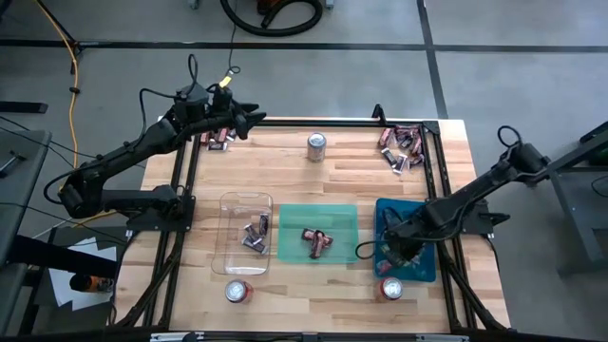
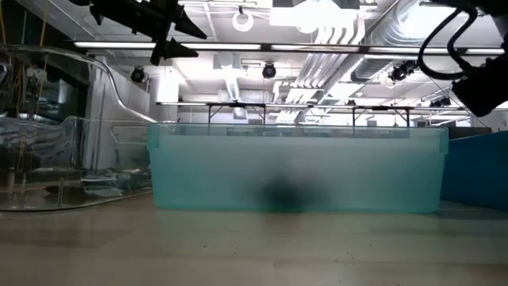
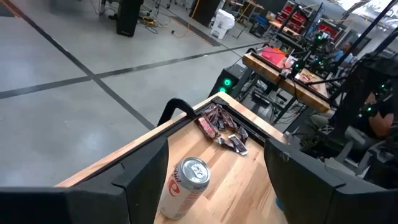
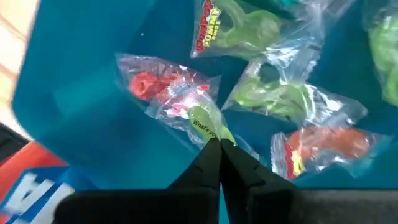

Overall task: Organize candy in baskets
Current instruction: Put the green gummy into the blue bin

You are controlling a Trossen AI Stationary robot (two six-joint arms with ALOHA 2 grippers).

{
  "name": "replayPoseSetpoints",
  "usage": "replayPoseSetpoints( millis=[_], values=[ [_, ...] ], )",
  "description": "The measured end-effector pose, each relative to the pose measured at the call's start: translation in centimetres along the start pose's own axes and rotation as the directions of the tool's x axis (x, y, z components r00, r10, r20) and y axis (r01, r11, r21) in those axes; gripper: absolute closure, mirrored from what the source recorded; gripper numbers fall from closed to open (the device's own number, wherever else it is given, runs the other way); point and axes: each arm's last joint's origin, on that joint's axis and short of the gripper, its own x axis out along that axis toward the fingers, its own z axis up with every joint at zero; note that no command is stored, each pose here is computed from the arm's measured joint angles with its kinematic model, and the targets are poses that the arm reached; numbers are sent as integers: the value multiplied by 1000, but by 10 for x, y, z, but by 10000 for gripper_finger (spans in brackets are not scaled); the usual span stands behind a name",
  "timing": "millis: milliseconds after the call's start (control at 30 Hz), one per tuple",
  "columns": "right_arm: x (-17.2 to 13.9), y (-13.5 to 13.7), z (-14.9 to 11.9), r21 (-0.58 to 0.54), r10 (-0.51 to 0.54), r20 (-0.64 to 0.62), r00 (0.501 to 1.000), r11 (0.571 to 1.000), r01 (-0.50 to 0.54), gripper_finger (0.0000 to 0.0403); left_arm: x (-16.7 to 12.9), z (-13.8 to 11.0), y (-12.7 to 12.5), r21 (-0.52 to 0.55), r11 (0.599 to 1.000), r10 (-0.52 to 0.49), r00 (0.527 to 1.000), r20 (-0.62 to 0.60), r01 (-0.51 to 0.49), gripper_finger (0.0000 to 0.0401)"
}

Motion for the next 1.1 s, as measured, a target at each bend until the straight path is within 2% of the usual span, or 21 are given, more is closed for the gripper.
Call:
replayPoseSetpoints(
  millis=[300,567,967,1100],
  values=[
    [17,-3,9,51,-158,93,983,987,153,403,0,-2,1,14,1000,5,1000,-14,-5,149],
    [-8,-5,9,113,-292,204,934,955,274,403,0,-2,1,30,1000,7,1000,-14,-7,149],
    [-10,6,10,68,-177,241,954,984,166,403,0,-1,1,31,999,10,1000,-13,-9,149],
    [-10,7,10,59,-172,233,957,985,163,402,0,-1,1,31,999,10,1000,-13,-9,149]
  ],
)
